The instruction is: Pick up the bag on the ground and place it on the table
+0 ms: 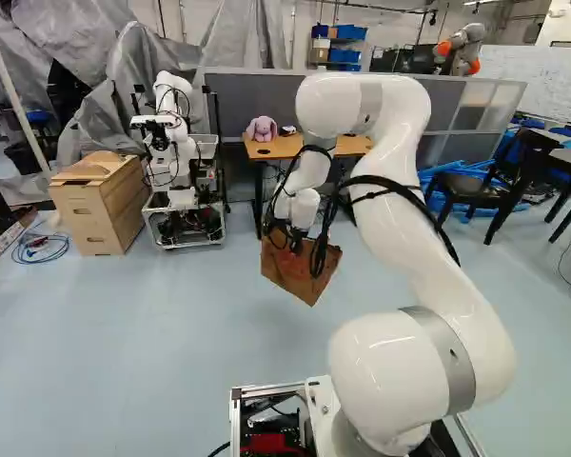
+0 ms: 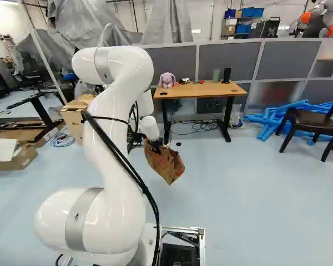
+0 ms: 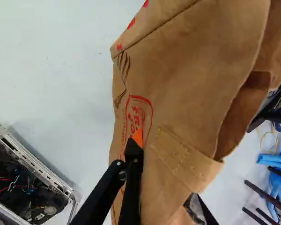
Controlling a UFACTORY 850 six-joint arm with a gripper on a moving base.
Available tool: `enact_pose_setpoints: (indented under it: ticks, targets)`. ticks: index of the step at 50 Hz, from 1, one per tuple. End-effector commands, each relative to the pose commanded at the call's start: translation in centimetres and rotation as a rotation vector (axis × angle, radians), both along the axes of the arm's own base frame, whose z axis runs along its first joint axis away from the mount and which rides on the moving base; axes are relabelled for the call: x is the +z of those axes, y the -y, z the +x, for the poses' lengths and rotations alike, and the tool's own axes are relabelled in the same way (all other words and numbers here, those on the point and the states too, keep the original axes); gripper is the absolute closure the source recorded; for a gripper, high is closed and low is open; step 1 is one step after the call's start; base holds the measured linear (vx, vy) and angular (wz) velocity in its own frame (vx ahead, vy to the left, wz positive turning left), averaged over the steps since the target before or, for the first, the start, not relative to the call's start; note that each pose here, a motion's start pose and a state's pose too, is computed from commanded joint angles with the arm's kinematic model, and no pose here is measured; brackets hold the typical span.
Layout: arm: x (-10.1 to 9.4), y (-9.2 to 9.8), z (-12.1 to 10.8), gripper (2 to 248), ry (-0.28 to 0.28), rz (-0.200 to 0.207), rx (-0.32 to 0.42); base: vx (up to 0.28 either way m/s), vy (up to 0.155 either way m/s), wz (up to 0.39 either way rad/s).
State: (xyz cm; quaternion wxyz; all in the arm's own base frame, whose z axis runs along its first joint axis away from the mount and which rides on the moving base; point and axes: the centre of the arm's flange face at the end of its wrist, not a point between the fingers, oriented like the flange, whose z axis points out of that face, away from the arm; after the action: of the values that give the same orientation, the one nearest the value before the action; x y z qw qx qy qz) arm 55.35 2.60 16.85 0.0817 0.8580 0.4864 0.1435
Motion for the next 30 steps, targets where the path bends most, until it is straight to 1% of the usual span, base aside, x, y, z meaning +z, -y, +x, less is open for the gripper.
enact_pose_setpoints:
  ticks: [30]
  targets:
    - [4.3, 0.0, -1.0, 229, 0.047, 0.002, 0.0, 0.0, 0.0, 0.0]
